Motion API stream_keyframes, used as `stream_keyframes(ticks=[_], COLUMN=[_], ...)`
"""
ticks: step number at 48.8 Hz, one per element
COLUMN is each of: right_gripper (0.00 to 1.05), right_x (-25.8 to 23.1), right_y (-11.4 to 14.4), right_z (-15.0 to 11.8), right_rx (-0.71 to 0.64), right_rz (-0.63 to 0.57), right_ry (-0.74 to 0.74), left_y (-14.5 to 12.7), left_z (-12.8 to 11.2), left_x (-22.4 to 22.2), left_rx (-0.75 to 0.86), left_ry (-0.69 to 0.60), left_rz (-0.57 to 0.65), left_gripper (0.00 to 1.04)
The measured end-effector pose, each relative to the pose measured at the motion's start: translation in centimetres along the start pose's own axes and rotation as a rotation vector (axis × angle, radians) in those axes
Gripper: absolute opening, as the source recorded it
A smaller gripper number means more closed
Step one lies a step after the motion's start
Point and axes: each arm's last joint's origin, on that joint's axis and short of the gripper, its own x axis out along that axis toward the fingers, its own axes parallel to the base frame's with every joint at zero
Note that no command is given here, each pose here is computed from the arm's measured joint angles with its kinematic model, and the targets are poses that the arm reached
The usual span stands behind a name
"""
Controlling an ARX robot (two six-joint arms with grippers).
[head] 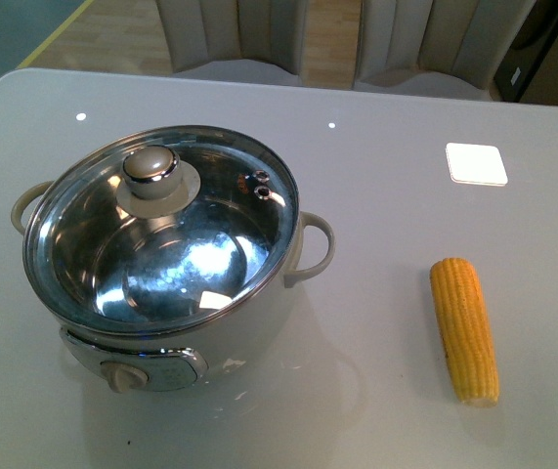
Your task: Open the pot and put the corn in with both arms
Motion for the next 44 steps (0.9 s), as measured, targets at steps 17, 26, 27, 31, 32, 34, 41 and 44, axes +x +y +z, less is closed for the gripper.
stream_keyframes(ticks=[17,26,27,31,32,34,41,44], right_gripper=[0.96,0.96,0.96,0.96,0.96,0.96,0.96,0.96], right_x=[0.0,0.0,0.0,0.0,0.0,0.0,0.0,0.0], right_y=[0.0,0.0,0.0,0.0,0.0,0.0,0.0,0.0], right_z=[0.0,0.0,0.0,0.0,0.0,0.0,0.0,0.0], right_rx=[0.000,0.000,0.000,0.000,0.000,0.000,0.000,0.000], right_rz=[0.000,0.001,0.001,0.001,0.001,0.001,0.001,0.001], right_ry=[0.000,0.000,0.000,0.000,0.000,0.000,0.000,0.000], left_y=[0.0,-0.5,-0.5,-0.7,-0.7,-0.8,-2.1,-3.2], left_z=[0.0,-0.8,-0.9,-0.6,-0.5,-0.1,1.0,0.8], left_x=[0.0,0.4,0.5,1.0,1.1,1.6,5.6,7.8], left_rx=[0.000,0.048,0.050,0.055,0.056,0.064,0.097,0.105], left_ry=[0.003,0.534,0.547,0.549,0.546,0.529,0.458,0.444], left_rz=[-0.002,-0.096,-0.100,-0.114,-0.113,-0.111,-0.119,-0.131], left_gripper=[0.98,0.98,0.98,0.98,0.98,0.98,0.98,0.98])
